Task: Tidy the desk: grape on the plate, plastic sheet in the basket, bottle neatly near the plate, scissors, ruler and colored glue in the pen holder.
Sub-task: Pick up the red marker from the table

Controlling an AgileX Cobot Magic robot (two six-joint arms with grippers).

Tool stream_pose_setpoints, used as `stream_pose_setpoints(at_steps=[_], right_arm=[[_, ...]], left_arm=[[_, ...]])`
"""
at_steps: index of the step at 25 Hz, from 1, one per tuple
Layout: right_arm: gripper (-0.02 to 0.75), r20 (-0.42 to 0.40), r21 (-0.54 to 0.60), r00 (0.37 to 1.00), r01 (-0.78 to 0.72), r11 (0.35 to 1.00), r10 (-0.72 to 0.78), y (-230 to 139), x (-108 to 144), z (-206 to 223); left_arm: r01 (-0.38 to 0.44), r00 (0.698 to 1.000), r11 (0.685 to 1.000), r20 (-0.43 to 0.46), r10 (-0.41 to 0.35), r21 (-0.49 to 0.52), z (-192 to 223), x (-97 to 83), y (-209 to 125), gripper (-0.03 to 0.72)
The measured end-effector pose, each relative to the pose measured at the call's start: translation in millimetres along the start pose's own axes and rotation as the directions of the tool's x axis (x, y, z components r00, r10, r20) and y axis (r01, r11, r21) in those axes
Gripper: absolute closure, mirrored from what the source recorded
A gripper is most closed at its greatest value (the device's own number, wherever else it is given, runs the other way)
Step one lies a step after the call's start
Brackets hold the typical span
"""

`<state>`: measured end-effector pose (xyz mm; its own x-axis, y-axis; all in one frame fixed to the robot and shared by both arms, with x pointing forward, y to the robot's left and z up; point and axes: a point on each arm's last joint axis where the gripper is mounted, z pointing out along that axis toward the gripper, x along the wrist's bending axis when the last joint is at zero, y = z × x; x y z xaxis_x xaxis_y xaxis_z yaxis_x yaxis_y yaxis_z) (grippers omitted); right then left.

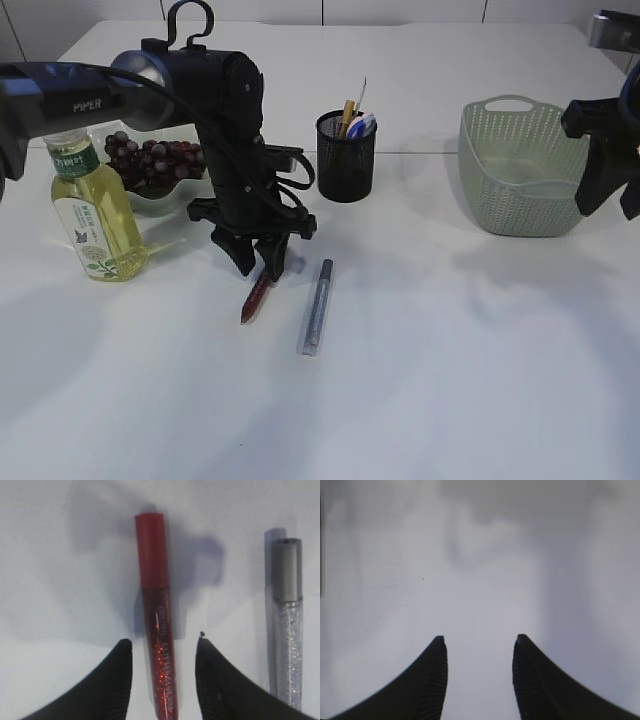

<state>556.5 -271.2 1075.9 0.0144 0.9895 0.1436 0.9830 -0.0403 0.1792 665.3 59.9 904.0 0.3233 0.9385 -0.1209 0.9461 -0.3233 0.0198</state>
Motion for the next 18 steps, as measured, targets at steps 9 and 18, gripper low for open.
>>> stream_pose_setpoints(at_steps=[9,18], right_arm=[[0.386,0.000,0.000,1.000,0.000,1.000,0.000,0.0,0.0,0.0],[0.386,0.000,0.000,1.000,0.000,1.000,0.000,0.0,0.0,0.0]], left_arm=[[0.000,1.000,1.000,0.000,0.000,-0.002,0.0,0.0,0.2,0.380],[0.014,1.000,0.999,0.010,-0.013,-0.048,-0.1,-0.9,4.4,0.404]])
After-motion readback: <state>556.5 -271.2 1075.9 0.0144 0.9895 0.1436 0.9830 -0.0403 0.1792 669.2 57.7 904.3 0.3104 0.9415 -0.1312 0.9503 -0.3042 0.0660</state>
